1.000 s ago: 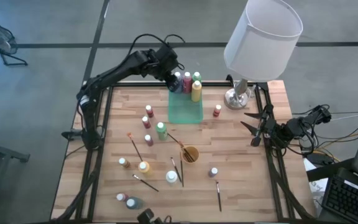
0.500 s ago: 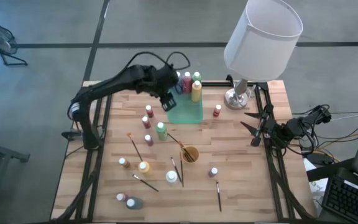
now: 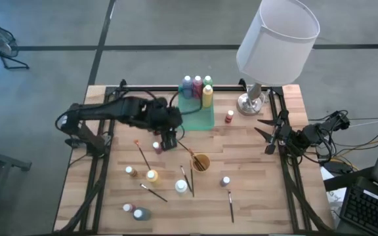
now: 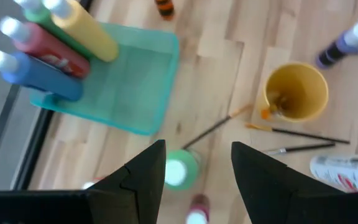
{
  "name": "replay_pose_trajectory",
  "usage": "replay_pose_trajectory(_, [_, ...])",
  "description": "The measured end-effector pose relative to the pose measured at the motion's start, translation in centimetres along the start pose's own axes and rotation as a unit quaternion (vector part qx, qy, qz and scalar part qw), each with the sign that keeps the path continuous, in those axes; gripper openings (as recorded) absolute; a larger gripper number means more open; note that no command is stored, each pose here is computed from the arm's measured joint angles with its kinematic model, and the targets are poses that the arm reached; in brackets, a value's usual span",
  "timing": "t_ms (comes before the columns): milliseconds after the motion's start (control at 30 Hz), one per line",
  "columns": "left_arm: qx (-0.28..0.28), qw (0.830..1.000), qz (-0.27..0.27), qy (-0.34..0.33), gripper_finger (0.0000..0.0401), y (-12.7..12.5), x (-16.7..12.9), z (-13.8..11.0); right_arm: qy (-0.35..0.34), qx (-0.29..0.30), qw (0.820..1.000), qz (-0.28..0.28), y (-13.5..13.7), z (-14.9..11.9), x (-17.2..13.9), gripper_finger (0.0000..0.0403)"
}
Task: Pick & Place Paint Supplies
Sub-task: Put the white paint bottle into the green bin
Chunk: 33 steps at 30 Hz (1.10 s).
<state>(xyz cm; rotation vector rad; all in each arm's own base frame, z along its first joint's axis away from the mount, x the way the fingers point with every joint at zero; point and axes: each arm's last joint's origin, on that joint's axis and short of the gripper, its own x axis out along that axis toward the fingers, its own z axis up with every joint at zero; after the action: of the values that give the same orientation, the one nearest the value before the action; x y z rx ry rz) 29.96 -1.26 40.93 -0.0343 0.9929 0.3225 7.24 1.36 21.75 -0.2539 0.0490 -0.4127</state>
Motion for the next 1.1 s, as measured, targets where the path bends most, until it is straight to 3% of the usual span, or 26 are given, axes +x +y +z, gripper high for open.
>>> replay_pose_trajectory(500, [0.064,0.996,-0.049,0.035,0.0188,-6.4,4.4,-4.1,0.000,0.000,1.000,0.000,0.0,0.0,0.0,0.0107])
replay_pose_trajectory(800, [0.097,0.991,-0.083,0.035,0.0188,-8.9,4.0,-5.5,0.000,0.000,1.000,0.000,0.0,0.0,0.0,0.0076])
replay_pose_trajectory(1100, [0.146,0.972,-0.183,0.000,0.0188,-11.8,3.2,-5.9,0.000,0.000,1.000,0.000,0.0,0.0,0.0,0.0051])
